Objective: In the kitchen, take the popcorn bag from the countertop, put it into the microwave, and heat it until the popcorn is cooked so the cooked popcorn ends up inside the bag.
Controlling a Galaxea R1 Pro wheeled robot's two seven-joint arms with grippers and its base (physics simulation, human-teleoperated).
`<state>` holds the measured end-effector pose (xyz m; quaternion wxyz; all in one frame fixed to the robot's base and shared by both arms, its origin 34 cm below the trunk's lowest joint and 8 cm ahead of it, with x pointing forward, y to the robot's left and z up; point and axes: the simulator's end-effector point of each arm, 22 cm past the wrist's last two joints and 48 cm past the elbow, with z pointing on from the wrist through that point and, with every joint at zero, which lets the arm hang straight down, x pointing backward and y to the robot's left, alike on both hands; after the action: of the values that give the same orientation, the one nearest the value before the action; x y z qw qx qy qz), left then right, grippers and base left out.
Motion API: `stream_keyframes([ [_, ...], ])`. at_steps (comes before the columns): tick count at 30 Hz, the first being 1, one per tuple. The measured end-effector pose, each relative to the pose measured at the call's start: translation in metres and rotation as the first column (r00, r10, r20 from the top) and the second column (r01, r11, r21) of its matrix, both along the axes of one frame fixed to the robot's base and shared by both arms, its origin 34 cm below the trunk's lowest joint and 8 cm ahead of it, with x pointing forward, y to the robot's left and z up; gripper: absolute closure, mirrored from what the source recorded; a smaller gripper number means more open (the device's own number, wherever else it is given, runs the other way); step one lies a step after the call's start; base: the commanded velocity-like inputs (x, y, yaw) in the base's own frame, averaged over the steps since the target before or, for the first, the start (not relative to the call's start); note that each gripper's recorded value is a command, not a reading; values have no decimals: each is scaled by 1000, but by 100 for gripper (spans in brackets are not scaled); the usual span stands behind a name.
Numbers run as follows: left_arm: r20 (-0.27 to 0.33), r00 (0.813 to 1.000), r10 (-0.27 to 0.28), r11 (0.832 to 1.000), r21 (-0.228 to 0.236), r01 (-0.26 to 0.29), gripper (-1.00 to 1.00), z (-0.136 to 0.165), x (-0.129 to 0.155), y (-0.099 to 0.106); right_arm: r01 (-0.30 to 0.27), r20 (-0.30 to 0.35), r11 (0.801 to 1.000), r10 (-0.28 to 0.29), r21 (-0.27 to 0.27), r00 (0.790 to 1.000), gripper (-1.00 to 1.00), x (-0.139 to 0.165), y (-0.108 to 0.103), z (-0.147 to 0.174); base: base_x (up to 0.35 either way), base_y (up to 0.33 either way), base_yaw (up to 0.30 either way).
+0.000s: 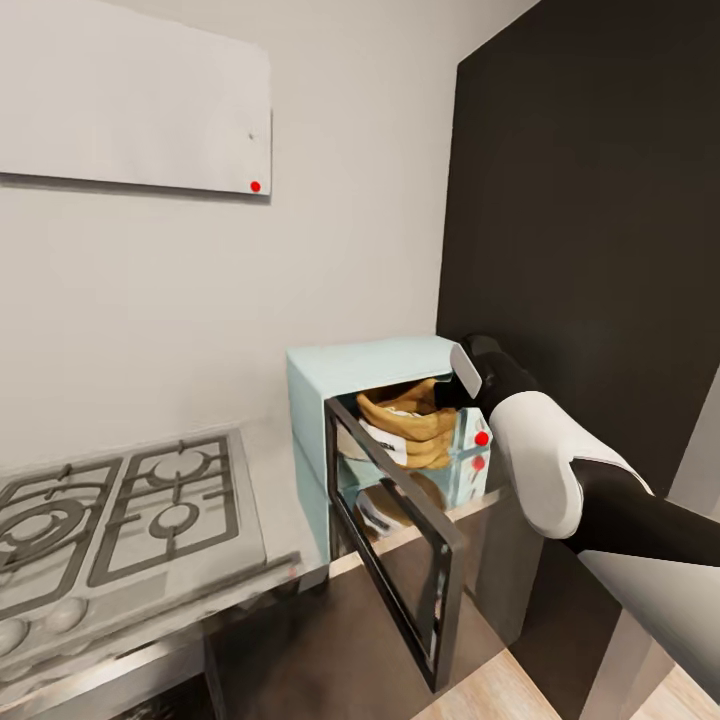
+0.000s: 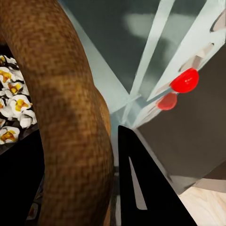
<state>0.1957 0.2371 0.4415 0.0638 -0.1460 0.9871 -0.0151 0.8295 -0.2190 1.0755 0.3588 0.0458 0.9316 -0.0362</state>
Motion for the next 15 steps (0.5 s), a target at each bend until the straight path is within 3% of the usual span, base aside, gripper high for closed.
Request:
stream_keyframes([
  [15,3,1000,0,1000,0,0,-100,0,1,0,-4,0,1000,4,-4,1000,100,0,0,-1,13,7,0],
])
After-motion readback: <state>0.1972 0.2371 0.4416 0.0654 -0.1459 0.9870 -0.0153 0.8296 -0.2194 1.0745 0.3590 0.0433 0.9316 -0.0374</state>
